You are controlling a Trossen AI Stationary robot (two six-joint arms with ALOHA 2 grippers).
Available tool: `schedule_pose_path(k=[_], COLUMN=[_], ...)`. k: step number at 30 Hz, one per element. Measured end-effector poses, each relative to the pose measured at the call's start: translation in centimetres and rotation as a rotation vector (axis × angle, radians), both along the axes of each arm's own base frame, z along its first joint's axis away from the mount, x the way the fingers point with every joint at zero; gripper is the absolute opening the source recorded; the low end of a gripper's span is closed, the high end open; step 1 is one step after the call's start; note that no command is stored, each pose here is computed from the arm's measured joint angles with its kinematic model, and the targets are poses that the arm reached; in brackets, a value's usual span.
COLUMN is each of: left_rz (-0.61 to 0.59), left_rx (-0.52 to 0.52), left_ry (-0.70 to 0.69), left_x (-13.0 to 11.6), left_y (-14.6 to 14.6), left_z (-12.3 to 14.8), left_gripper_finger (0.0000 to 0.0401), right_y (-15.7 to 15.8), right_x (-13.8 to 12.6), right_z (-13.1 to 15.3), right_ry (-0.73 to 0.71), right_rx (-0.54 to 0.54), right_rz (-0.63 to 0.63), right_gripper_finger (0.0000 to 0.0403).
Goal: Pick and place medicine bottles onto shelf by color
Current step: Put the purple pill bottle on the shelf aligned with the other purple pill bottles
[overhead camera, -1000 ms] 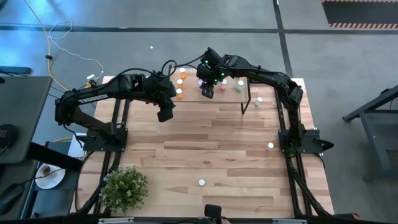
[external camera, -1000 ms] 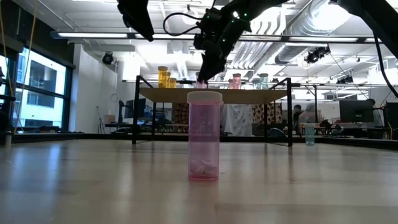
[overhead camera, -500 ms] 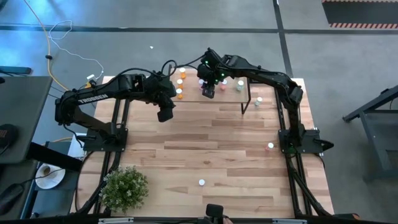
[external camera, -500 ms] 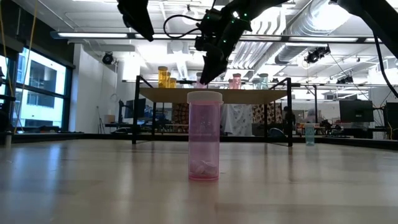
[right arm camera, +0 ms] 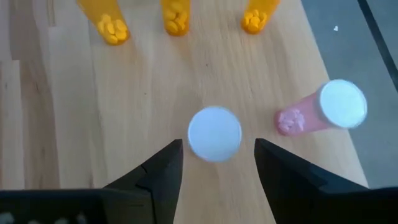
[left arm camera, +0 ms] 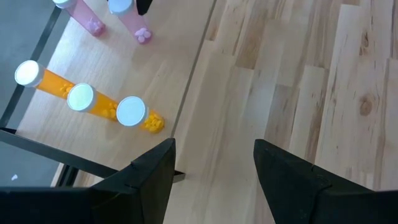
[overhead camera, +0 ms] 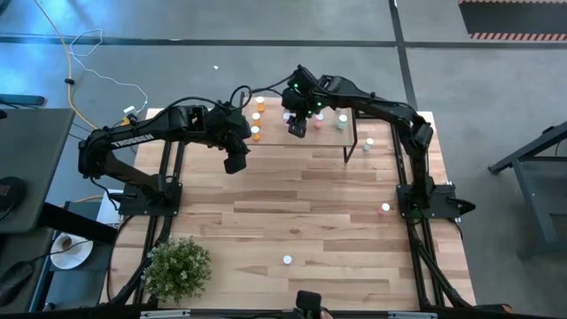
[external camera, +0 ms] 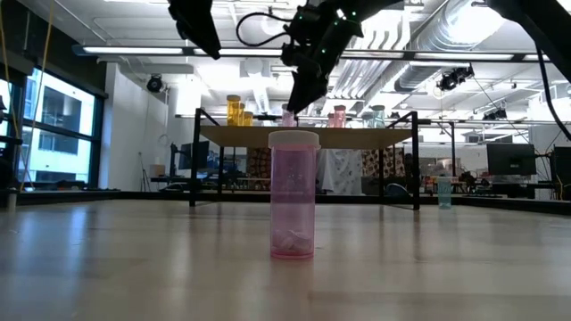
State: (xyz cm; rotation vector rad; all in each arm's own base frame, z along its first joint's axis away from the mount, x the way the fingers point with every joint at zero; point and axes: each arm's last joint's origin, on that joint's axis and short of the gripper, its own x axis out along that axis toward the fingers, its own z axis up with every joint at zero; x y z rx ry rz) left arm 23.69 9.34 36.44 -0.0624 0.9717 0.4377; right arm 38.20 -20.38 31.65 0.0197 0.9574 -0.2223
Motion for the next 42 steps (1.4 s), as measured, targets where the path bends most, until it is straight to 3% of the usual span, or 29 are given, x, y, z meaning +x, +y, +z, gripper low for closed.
schedule_pose_path(k=[10, 15, 26, 34, 42], left_rz=[-0.004, -0.035, -0.128, -0.220, -0.293], left_rx=[-0.009, -0.074, -0.080, -0.105, -0.128], left_ry=[-0.004, -0.030, -0.074, -0.113, -0.201], left_x=[0.0, 0.1, 1.3, 2.9, 3.9], left_y=[0.0, -0.2, -2.4, -5.6, -8.7], left_z=[0.0, 0.0, -0.2, -3.5, -4.1], left_gripper_finger=[0.0207, 0.0207, 0.0207, 0.0207, 0.0207], right_y=[0.6, 1.5, 6.5, 9.7, 12.7], right_x=[-1.0, -1.8, -2.7, -3.9, -5.7], right_z=[2.5, 4.2, 6.6, 8.3, 10.7], right_ry=[0.041, 0.067, 0.150, 0.167, 0.146], right_rx=[0.045, 0.092, 0.181, 0.160, 0.083], right_rz=[-0.017, -0.016, 0.094, 0.114, 0.103], right_gripper_finger=[0.0190, 0.0190, 0.0190, 0.0190, 0.0190])
